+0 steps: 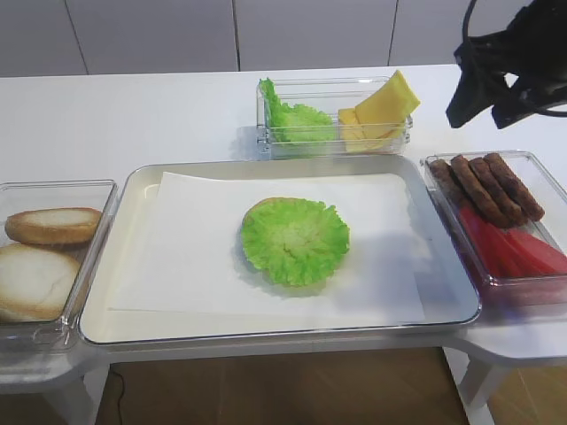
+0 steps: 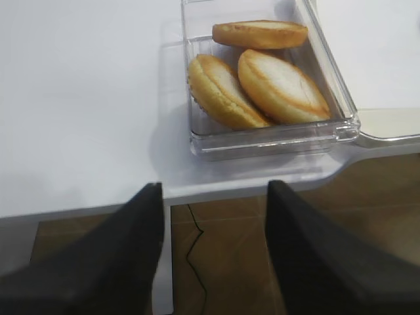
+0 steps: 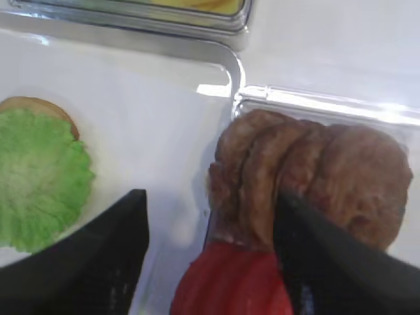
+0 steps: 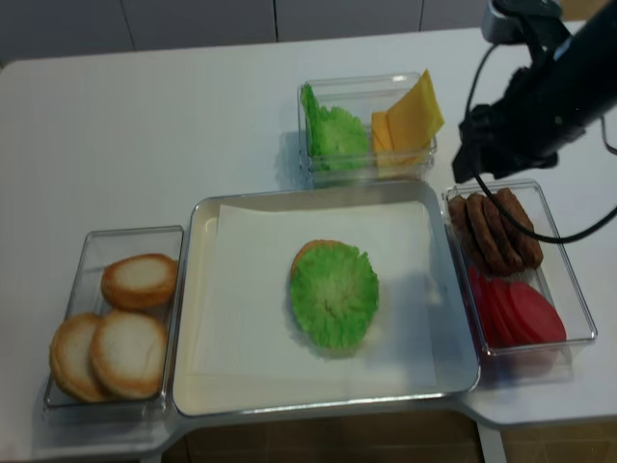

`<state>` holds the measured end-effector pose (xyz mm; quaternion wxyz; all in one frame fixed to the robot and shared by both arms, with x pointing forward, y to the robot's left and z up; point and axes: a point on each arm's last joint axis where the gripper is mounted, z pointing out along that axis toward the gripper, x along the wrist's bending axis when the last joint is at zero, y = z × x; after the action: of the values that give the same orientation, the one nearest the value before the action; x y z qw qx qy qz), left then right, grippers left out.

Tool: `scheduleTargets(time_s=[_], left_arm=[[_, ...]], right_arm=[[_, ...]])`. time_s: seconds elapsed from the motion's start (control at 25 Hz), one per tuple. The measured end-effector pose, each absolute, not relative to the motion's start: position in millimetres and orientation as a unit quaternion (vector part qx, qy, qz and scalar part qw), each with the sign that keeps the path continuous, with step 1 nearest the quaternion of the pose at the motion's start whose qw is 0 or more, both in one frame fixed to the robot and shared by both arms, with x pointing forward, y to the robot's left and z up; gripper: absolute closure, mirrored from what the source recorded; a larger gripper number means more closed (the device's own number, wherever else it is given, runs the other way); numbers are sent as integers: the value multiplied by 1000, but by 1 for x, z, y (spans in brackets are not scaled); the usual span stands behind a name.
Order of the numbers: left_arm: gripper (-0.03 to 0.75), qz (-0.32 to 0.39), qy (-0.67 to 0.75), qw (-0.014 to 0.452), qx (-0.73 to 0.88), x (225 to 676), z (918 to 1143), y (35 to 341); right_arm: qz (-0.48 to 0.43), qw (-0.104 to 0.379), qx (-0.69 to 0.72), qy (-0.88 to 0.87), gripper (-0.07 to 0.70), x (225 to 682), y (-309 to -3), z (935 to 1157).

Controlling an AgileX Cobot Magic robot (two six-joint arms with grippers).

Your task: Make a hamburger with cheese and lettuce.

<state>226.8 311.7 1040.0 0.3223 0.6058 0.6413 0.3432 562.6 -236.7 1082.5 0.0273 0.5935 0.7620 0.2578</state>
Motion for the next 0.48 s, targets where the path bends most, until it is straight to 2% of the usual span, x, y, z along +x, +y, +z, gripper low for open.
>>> scheduleTargets(time_s=[0.2, 0.48], left_arm=[[342, 343, 641, 322, 606, 227, 1040, 312], [342, 343, 641, 322, 606, 227, 1040, 312]], right_arm=[[243, 42, 606, 756, 181, 535, -243, 1088], [236, 46, 626, 742, 184, 478, -251, 1084]])
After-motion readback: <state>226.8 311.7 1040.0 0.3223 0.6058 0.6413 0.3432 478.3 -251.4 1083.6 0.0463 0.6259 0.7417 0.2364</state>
